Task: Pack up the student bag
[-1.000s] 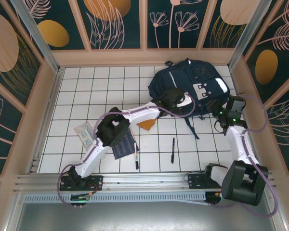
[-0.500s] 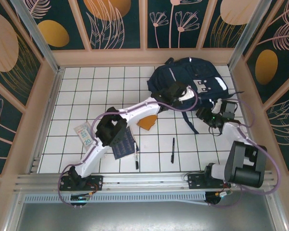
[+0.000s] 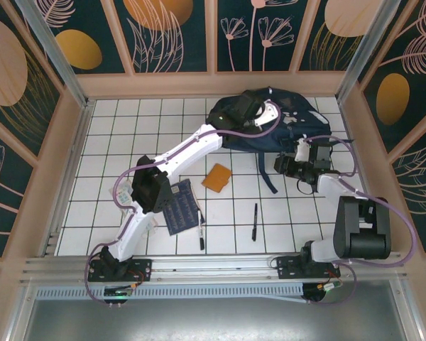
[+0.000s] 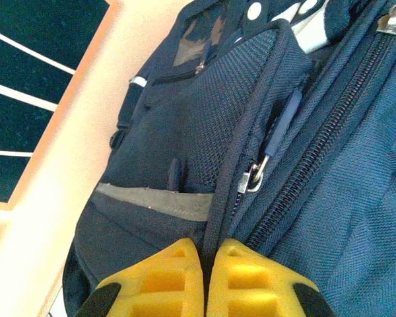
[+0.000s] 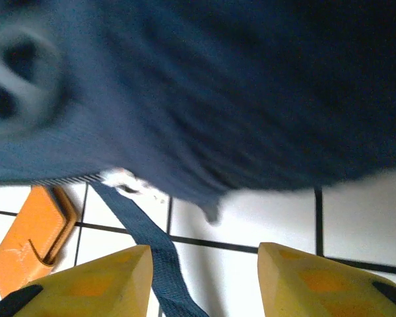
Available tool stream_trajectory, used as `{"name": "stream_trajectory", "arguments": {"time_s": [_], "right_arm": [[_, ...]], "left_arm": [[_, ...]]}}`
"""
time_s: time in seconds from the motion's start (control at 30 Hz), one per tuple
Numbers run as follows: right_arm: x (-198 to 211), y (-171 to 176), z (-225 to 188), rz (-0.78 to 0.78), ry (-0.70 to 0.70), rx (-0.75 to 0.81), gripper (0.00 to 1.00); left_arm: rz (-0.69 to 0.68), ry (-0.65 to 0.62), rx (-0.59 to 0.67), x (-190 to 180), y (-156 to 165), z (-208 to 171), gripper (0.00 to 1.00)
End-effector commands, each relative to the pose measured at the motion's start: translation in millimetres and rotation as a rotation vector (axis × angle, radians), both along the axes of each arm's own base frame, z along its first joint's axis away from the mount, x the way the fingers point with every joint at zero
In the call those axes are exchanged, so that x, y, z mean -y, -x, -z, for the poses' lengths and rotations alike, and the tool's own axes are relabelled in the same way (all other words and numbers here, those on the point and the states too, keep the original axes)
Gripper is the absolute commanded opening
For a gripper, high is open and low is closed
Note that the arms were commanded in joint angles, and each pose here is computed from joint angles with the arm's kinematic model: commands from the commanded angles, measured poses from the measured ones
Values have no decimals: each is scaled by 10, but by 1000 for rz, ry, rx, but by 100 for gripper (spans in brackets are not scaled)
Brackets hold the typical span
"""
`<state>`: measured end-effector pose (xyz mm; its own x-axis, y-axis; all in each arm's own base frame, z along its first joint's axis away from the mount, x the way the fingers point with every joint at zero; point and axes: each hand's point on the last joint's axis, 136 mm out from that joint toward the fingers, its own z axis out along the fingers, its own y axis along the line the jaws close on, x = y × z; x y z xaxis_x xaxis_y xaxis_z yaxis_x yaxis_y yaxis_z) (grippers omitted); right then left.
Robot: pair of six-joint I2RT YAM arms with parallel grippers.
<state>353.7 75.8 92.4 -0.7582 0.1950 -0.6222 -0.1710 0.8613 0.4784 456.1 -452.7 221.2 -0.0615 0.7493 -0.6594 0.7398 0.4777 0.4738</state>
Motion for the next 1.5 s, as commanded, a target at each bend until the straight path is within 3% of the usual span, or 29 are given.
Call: {"name": "stream_trajectory", "arguments": {"time_s": [0.0, 0.33, 0.37, 0.43, 0.6, 0.73, 0.83, 1.03, 1.1, 1.47], "right_arm": [[-12, -76, -235, -12, 39, 126, 44], [-115, -80, -388, -64, -3, 122, 27], [-88, -98, -407, -48, 7, 128, 29], [-12, -135, -420, -18, 39, 127, 45], [27, -245, -367, -20, 44, 86, 44], [7, -229, -321, -22, 32, 85, 38], [30, -230, -309, -15, 47, 84, 19], [247, -253, -387, 80, 153, 130, 7], [204, -231, -465, 52, 145, 161, 0], [-765, 230, -633, -340, -117, 123, 0]], "left_arm": [[-8, 132, 81, 41, 4, -685, 0], [34, 137, 76, 81, 51, -742, 0], [33, 133, 74, 79, 55, -733, 0], [31, 125, 67, 74, 53, -706, 0], [50, 142, 48, 103, 97, -720, 0], [52, 160, 53, 105, 106, -799, 0], [53, 165, 58, 98, 105, -835, 0], [54, 174, 60, 86, 94, -868, 0], [52, 175, 60, 82, 90, -873, 0], [19, 196, 19, 139, 33, -690, 0]]}}
